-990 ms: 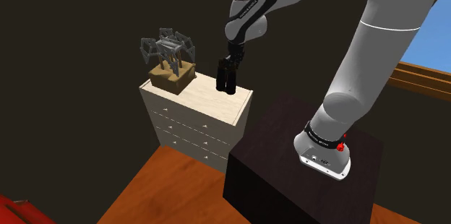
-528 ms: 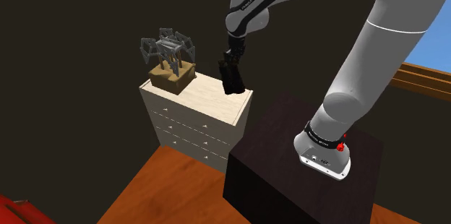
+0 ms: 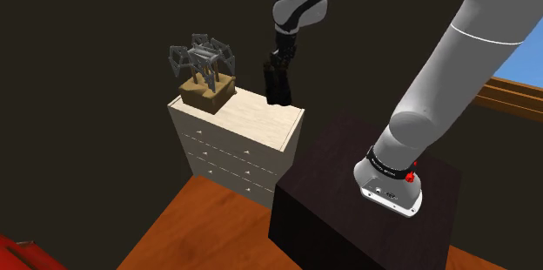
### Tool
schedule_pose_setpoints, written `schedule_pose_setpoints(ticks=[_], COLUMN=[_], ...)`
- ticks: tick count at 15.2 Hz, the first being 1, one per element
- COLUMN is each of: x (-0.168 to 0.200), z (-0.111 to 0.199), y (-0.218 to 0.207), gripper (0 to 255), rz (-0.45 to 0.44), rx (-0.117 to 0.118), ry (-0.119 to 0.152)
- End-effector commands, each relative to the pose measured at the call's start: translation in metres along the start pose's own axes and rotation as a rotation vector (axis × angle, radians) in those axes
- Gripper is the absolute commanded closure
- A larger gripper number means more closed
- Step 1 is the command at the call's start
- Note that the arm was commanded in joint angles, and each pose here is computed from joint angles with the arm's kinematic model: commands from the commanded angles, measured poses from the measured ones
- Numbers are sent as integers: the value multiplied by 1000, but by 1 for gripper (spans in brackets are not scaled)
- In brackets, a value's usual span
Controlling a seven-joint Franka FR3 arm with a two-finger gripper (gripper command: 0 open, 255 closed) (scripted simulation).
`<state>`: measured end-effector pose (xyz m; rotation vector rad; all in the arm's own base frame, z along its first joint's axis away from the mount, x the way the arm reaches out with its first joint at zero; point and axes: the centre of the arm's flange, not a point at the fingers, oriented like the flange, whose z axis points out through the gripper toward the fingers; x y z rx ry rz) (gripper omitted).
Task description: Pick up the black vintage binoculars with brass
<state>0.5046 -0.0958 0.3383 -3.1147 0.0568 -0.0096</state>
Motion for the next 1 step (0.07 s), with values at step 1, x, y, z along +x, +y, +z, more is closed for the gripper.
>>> schedule_pose_setpoints(ticks=[1], x=[-1], z=[-4], y=[0], gripper=[255], rz=[0], rx=[0], ry=[1])
